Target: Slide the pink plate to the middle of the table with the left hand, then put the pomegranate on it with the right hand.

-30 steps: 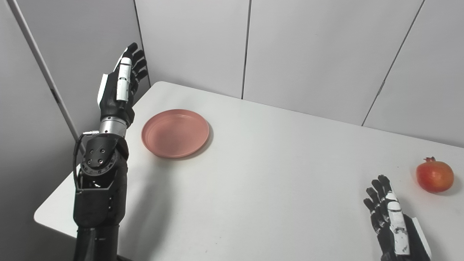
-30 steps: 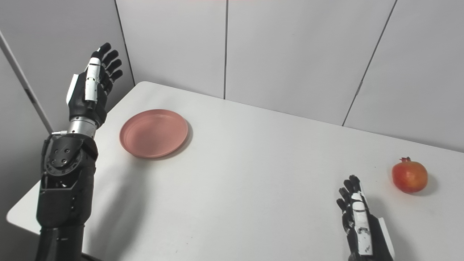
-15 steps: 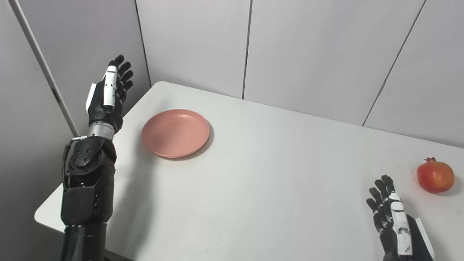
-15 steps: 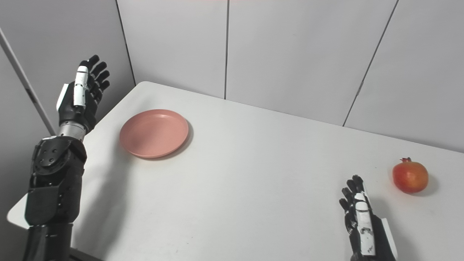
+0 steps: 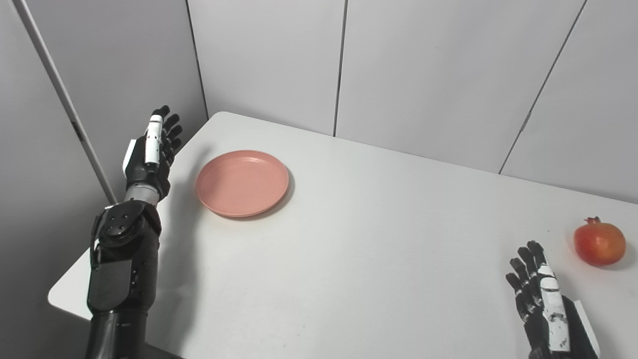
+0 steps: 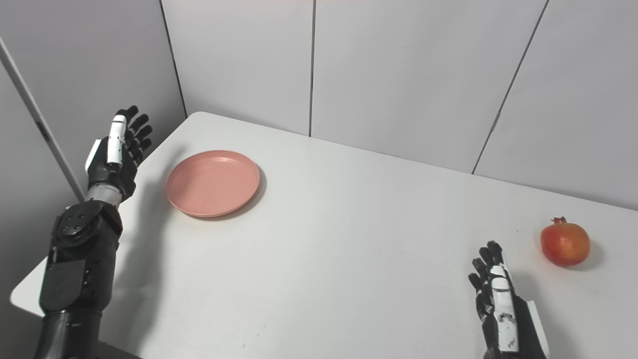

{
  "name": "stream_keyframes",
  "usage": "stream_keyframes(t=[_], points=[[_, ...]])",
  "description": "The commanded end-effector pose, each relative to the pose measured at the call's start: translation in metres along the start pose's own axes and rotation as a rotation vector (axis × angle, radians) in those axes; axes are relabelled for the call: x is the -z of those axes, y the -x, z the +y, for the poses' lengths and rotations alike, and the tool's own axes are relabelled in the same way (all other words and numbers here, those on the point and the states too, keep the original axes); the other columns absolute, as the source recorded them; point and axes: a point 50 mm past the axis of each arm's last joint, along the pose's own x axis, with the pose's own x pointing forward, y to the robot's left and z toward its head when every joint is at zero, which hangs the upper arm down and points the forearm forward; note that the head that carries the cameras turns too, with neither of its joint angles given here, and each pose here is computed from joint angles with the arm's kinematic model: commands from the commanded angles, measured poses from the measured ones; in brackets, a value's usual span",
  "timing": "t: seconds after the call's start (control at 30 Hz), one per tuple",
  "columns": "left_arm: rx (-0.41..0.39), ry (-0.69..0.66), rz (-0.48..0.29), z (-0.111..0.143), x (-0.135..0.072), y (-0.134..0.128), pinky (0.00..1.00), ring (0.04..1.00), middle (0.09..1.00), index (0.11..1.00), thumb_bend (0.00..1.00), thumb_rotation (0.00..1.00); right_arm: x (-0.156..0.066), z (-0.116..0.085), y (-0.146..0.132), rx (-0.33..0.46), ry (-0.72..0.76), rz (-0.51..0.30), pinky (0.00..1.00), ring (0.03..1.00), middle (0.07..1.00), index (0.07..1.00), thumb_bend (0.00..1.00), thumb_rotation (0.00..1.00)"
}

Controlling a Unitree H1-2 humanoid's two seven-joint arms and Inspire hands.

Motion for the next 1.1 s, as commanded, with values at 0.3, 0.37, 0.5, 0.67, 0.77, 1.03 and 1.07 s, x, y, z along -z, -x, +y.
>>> stream_keyframes(t=[0.3,0.37,0.5,0.67,0.77,1.03,1.07], points=[[0.013,0.022,-0.066,0.005,-0.006,-0.02,0.95,0.931,0.922,0.899,0.34,1.0,-0.019,0.004,-0.005,-0.008,0.004,-0.062,1.0,1.0,1.0,1.0,0.05,1.0],[0.013,0.022,-0.061,0.007,-0.004,-0.021,0.95,0.933,0.924,0.901,0.35,1.0,-0.019,0.004,-0.004,-0.008,0.003,-0.061,1.0,1.0,1.0,1.0,0.05,1.0],[0.01,0.015,-0.051,0.011,-0.001,-0.023,0.93,0.923,0.917,0.893,0.36,1.0,-0.018,0.005,-0.005,-0.012,0.001,-0.06,1.0,1.0,1.0,1.0,0.05,1.0],[0.011,0.007,-0.044,0.015,0.001,-0.026,0.93,0.923,0.917,0.894,0.35,1.0,-0.018,0.004,-0.006,-0.011,-0.004,-0.062,1.0,1.0,1.0,1.0,0.04,1.0],[0.01,0.006,-0.041,0.017,0.002,-0.027,0.92,0.919,0.915,0.894,0.34,1.0,-0.018,0.004,-0.006,-0.012,-0.004,-0.062,1.0,1.0,1.0,1.0,0.04,1.0],[-0.003,0.011,-0.011,0.022,0.008,-0.029,0.9,0.9,0.9,0.883,0.35,1.0,-0.019,0.005,-0.005,-0.006,0.006,-0.062,1.0,1.0,1.0,1.0,0.03,1.0],[-0.006,0.004,-0.004,0.022,0.008,-0.029,0.89,0.896,0.896,0.88,0.35,1.0,-0.019,0.005,-0.005,-0.008,0.007,-0.064,1.0,1.0,1.0,1.0,0.03,1.0]])
